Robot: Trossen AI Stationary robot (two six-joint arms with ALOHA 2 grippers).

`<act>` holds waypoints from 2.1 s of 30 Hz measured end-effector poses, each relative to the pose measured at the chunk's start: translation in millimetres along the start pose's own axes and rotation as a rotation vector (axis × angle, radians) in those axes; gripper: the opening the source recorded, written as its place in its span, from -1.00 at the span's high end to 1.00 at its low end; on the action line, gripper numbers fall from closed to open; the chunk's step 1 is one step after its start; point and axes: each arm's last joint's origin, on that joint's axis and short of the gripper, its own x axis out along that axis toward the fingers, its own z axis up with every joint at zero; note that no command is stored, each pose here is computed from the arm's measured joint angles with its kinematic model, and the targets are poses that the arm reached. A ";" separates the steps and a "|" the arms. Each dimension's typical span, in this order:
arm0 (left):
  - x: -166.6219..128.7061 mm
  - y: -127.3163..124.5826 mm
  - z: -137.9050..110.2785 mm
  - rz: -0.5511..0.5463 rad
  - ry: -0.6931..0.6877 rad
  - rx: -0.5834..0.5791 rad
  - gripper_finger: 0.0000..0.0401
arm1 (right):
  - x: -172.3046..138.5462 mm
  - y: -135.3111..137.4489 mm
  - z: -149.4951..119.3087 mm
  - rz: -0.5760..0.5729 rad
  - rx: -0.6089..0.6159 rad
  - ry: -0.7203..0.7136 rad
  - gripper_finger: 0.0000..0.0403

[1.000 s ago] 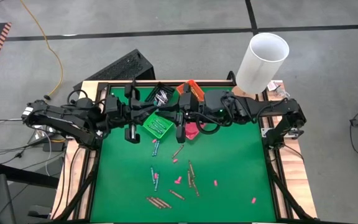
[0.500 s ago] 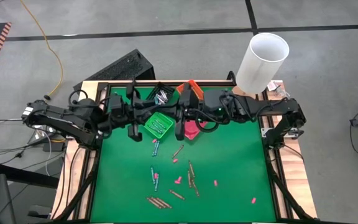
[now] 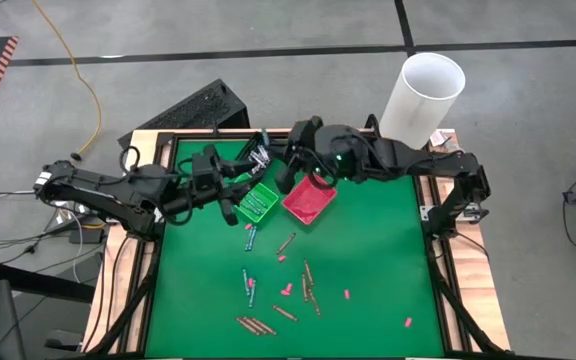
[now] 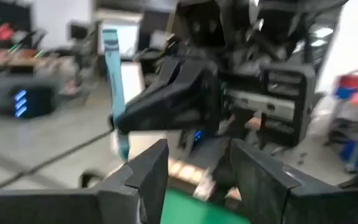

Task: Sort crayons
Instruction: Put the blue crayon into the bin

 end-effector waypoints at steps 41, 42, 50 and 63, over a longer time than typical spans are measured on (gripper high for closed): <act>-69.8 29.2 -75.3 0.305 0.885 -0.117 0.15 | 174.3 -58.8 -175.2 0.123 0.073 0.763 0.31; -71.4 28.6 -78.9 0.293 0.913 -0.129 0.15 | 165.5 -60.0 -164.4 0.120 0.054 0.756 0.30; -86.7 23.5 -127.5 0.312 1.050 -0.254 0.15 | 53.5 -79.2 -58.7 0.009 -0.022 0.611 0.32; -84.5 -32.8 -214.7 -0.265 1.134 0.238 0.15 | -79.1 -94.6 17.8 -0.078 0.065 0.280 0.34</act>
